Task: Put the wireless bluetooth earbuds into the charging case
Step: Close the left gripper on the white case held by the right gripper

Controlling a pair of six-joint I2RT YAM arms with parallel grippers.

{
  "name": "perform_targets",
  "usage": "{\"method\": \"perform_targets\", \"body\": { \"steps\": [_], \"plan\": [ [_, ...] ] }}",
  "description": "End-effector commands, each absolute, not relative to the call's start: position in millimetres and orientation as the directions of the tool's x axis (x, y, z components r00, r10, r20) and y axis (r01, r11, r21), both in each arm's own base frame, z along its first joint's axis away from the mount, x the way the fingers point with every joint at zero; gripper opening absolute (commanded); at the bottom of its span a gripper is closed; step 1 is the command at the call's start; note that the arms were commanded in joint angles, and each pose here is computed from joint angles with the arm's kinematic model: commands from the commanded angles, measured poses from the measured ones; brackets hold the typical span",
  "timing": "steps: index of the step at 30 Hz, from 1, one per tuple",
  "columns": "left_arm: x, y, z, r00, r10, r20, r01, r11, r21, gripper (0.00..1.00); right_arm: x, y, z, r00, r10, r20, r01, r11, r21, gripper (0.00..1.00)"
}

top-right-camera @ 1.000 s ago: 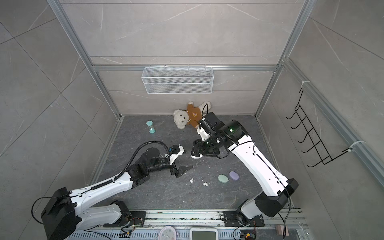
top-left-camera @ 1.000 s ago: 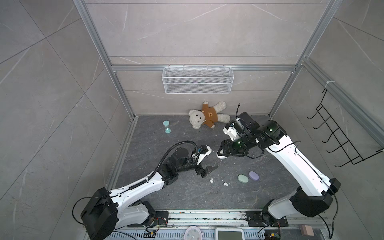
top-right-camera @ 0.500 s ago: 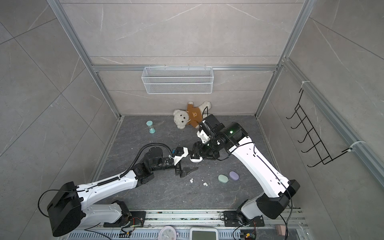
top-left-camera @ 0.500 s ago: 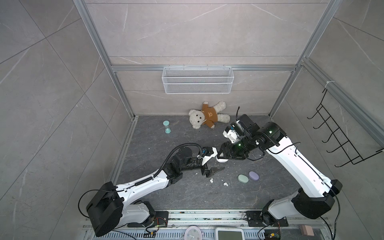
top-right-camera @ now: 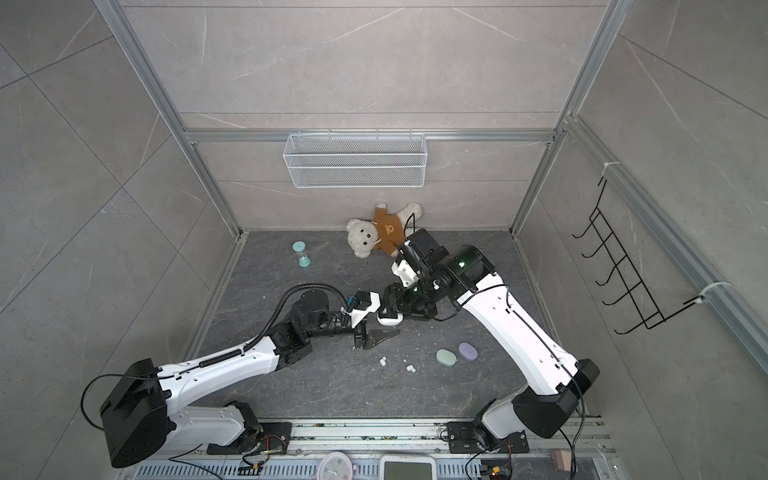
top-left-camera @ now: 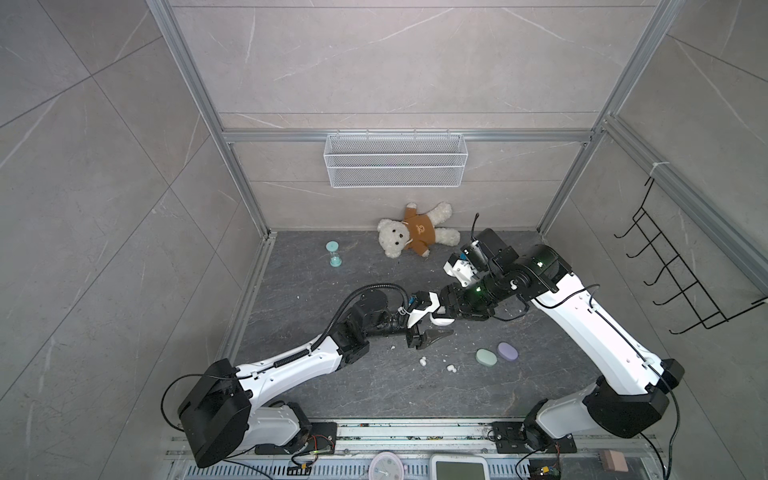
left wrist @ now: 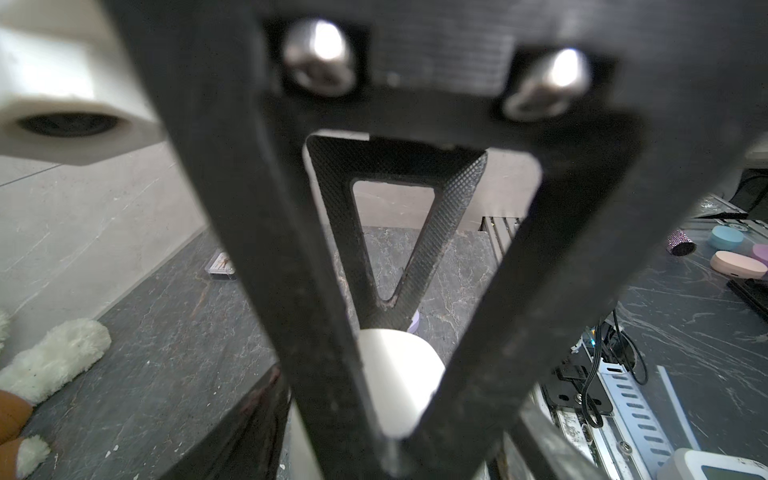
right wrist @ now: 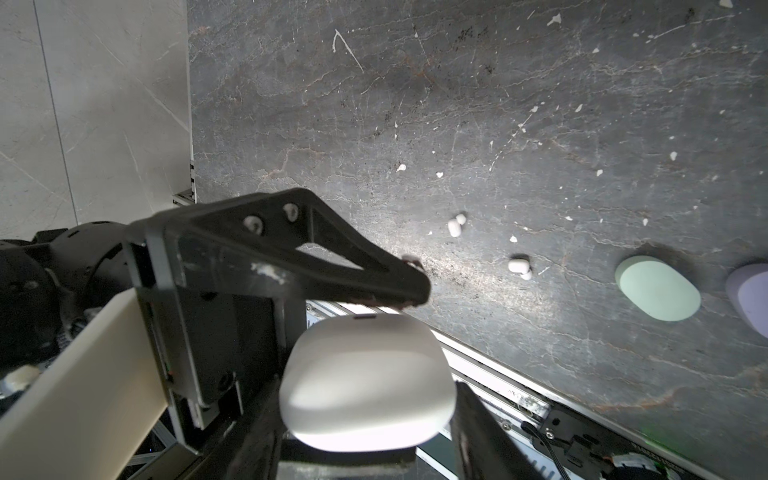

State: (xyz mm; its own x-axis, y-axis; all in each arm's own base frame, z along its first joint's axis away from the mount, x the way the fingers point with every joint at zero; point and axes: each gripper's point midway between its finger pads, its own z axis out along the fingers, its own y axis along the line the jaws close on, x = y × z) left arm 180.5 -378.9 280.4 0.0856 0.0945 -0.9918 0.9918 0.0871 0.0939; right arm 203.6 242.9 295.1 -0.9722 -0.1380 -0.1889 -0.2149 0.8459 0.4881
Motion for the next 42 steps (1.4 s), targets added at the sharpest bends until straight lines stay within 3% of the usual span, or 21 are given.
{"method": "perform_targets", "body": {
  "steps": [1,11,23,42],
  "plan": [
    [174.6,-383.6,300.6,0.155,0.057,-0.986,0.986,0.05,0.157,0.69,201.2,247.6,306.1,-0.968,-0.14,-0.207,-0.229,0.828,0.512,0.57],
    [173.1,-386.3,295.6,0.159,0.083,-0.984,0.986,0.032,0.163,0.57,201.8,248.4,307.7,-0.967,-0.143,-0.213,-0.234,0.827,0.511,0.58],
    [175.0,-385.5,303.3,0.173,0.068,-0.983,0.983,0.055,0.177,0.55,200.7,250.0,306.4,-0.967,-0.15,-0.205,-0.236,0.826,0.512,0.57],
    [174.9,-387.1,301.0,0.158,0.079,-0.984,0.986,0.047,0.162,0.39,199.9,251.7,305.3,-0.967,-0.158,-0.202,-0.241,0.827,0.508,0.57]
  ]
}}
